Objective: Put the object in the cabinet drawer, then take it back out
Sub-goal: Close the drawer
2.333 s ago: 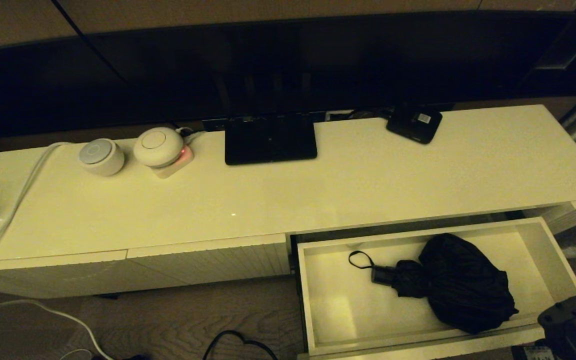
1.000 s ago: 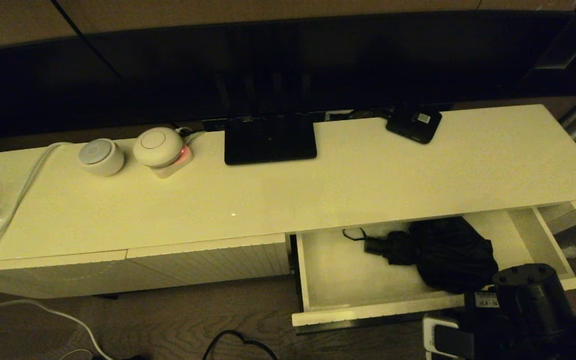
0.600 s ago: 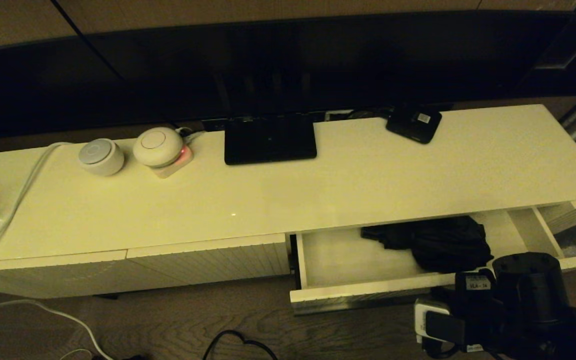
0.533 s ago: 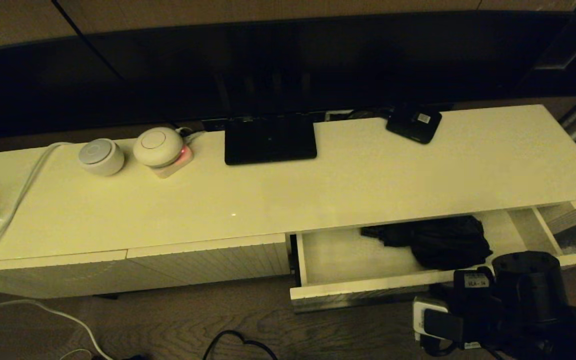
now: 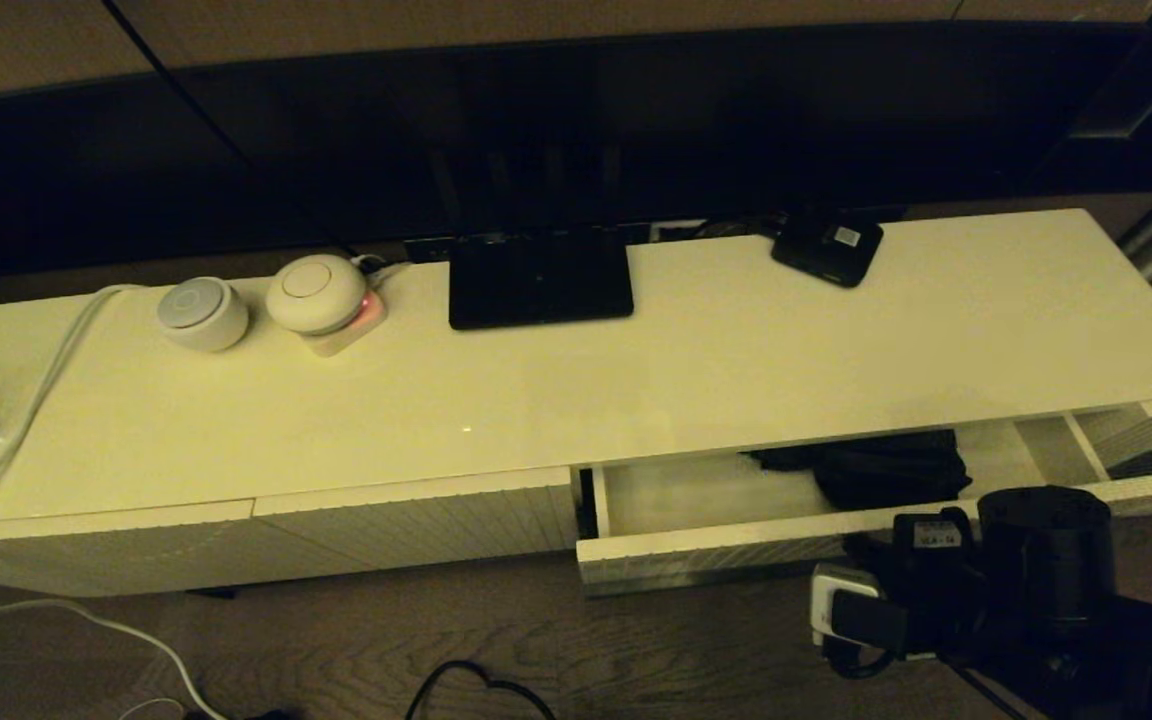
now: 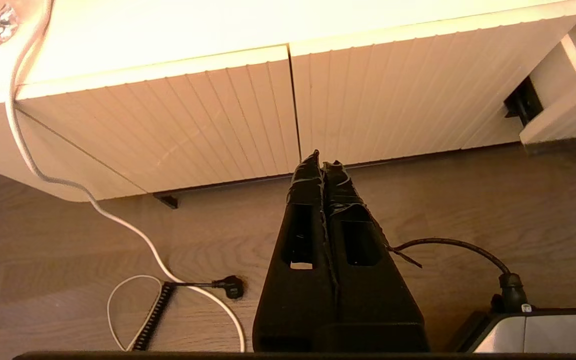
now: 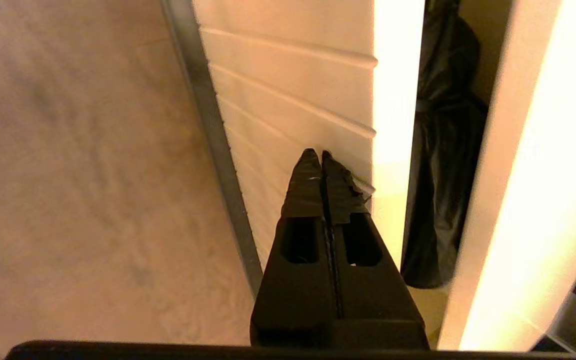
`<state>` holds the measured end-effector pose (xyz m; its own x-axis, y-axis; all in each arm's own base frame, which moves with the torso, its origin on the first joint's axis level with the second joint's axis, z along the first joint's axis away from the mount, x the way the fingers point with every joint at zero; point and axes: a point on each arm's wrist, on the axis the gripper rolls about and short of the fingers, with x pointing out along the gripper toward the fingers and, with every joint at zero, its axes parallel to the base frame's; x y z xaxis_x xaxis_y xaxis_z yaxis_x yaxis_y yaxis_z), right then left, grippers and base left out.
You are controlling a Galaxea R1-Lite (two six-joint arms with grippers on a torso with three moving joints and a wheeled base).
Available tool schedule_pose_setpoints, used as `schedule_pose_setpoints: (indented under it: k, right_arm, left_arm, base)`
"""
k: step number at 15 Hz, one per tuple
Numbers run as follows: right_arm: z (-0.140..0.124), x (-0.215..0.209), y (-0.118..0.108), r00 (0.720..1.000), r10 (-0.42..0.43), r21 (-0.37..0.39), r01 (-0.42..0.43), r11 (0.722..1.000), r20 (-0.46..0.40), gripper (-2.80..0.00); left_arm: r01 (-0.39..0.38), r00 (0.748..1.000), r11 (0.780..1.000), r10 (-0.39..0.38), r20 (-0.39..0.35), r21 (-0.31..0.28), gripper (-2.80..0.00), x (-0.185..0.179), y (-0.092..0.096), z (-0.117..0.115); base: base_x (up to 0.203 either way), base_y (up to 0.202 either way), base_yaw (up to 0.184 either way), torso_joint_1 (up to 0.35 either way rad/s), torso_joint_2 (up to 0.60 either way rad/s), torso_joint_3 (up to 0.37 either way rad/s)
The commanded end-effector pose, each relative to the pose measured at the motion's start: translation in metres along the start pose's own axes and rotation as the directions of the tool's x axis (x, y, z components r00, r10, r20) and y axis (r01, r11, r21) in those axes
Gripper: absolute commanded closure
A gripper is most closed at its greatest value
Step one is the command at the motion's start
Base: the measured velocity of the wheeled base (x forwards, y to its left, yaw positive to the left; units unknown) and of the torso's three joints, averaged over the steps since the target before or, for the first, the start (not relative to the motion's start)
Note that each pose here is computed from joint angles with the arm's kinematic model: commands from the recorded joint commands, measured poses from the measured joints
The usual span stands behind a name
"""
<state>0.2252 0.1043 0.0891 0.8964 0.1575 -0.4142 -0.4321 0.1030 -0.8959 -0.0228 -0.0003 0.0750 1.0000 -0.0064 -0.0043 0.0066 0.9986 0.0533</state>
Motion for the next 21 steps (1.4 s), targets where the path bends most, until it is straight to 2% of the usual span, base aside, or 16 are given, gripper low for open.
schedule_pose_setpoints:
  k: [1, 12, 15, 18, 21]
  right_arm:
    - [0.002, 0.011, 0.002, 1.0, 0.013, -0.006, -0.013, 1.0, -0.004, 0.0]
    - [0.009, 0.031, -0.03, 0.995, -0.1, 0.042, 0.099, 0.994, 0.011, 0.0]
    - [0.008, 0.034, -0.031, 0.995, -0.101, 0.083, 0.1, 0.992, 0.007, 0.0]
    - [0.009, 0.042, -0.031, 0.989, -0.146, 0.131, 0.143, 0.981, 0.016, 0.0]
    - [0.008, 0.036, -0.03, 0.99, -0.143, 0.129, 0.14, 0.982, 0.014, 0.0]
  left_arm:
    - [0.0, 1.0, 1.0, 0.0, -0.003, 0.0, 0.0, 0.0, 0.0, -0.001]
    - [0.0, 1.0, 1.0, 0.0, -0.003, 0.0, 0.0, 0.0, 0.0, -0.001]
    - [0.0, 1.0, 1.0, 0.0, -0.003, 0.0, 0.0, 0.0, 0.0, -0.001]
    - [0.0, 1.0, 1.0, 0.0, -0.003, 0.0, 0.0, 0.0, 0.0, -0.001]
    - [0.0, 1.0, 1.0, 0.0, -0.003, 0.0, 0.0, 0.0, 0.0, -0.001]
  base:
    - [0.0, 0.0, 0.0, 0.0, 0.0, 0.0]
    - [0.0, 0.0, 0.0, 0.0, 0.0, 0.0]
    - [0.0, 0.0, 0.0, 0.0, 0.0, 0.0]
    - [0.0, 0.0, 0.0, 0.0, 0.0, 0.0]
    - [0.0, 0.0, 0.0, 0.0, 0.0, 0.0]
